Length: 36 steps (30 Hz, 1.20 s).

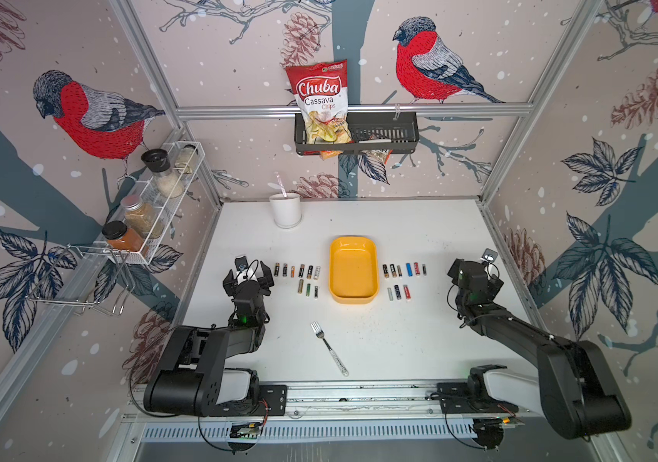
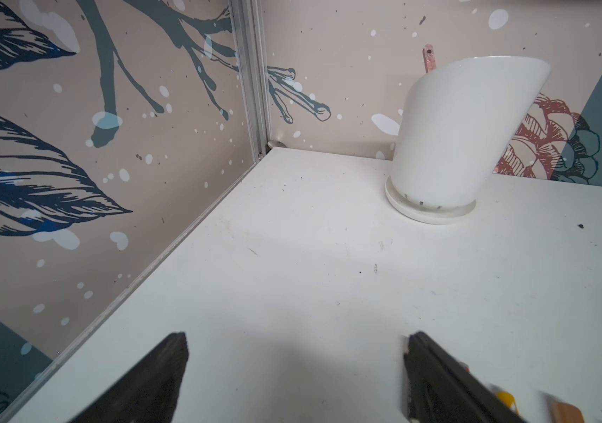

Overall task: Take the batteries out of the storage box
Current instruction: Reset both arms

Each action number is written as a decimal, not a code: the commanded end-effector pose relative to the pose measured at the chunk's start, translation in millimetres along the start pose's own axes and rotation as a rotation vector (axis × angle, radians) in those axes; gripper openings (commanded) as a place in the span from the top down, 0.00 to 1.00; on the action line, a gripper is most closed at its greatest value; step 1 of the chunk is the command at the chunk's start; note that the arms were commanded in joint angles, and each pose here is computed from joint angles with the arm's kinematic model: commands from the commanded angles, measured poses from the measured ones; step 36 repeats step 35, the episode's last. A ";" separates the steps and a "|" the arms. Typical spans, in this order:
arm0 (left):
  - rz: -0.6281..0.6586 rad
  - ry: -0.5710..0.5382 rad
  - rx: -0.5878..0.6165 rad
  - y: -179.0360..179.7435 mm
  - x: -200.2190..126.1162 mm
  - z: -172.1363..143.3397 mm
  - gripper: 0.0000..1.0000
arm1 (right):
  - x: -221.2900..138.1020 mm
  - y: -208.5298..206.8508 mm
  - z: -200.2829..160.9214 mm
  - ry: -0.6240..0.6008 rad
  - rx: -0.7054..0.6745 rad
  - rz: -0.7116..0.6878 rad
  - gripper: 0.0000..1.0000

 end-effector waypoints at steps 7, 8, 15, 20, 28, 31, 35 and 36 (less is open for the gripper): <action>-0.059 -0.050 -0.015 -12.4 15.6 4.9 0.01 | -4.7 5.1 24.1 -0.318 0.002 0.078 0.00; -0.048 -0.062 -0.020 -11.4 17.1 5.7 0.01 | -0.2 9.2 19.7 -0.311 -0.011 0.093 0.00; -0.039 -0.039 -0.021 -10.8 20.9 5.1 0.01 | -2.3 18.7 11.4 -0.394 -0.044 0.292 0.00; -0.039 -0.037 -0.019 -10.7 20.8 4.6 0.01 | 11.9 22.9 8.7 -0.306 -0.055 0.250 0.00; -0.038 -0.030 -0.018 -11.5 22.9 4.0 0.01 | 15.3 22.4 7.8 -0.275 -0.050 0.245 0.00; -0.037 -0.029 -0.016 -11.5 23.2 3.8 0.01 | 15.1 22.3 8.4 -0.280 -0.050 0.244 0.00; -0.039 -0.036 -0.019 -11.2 21.7 4.8 0.01 | 17.1 23.0 8.6 -0.272 -0.048 0.250 0.00; -0.039 -0.036 -0.019 -11.2 21.7 4.8 0.01 | 17.1 23.0 8.6 -0.272 -0.048 0.250 0.00</action>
Point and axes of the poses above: each gripper's point midway between its finger pads, its own x axis out along the fingers, its own y axis along the line the jaws close on, z = x × y, the point moved 5 cm from there along -x, back along the fingers, and after that the axes turned 10 degrees about -x, right-handed, at the moved point
